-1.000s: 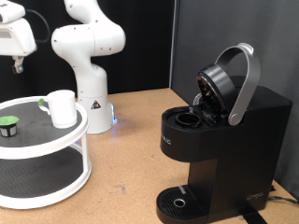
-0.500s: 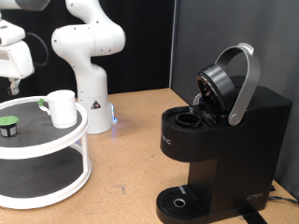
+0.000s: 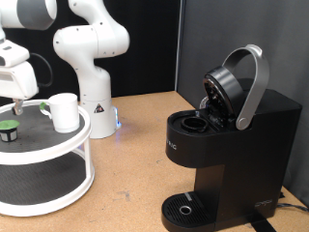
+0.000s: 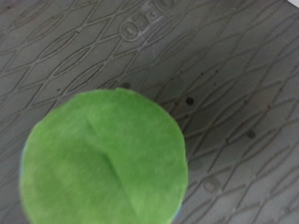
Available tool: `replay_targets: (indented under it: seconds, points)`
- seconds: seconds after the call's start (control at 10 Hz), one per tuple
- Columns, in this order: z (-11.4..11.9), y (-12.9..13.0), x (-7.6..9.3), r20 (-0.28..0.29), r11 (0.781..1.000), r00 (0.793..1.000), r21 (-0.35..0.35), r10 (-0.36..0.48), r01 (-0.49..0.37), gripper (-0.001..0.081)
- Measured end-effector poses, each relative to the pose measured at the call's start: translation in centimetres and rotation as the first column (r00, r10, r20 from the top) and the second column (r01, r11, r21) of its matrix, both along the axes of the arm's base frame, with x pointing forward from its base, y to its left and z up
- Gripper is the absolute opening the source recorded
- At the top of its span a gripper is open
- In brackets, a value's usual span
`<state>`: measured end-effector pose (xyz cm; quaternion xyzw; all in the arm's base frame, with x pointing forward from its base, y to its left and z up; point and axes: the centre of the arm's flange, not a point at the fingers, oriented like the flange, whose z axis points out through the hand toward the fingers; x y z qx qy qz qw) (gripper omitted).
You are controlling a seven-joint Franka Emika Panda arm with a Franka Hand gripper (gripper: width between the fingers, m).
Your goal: Make a cup of coffee with the keurig machine
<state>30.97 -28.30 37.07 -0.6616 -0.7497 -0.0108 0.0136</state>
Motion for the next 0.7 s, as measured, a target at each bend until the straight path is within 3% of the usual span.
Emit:
replay_targets:
  seconds: [0.7]
  points:
    - [-3.3, 0.8, -0.8, 0.002, 1.000, 1.000, 0.003, 0.008, -0.008, 0.0805]
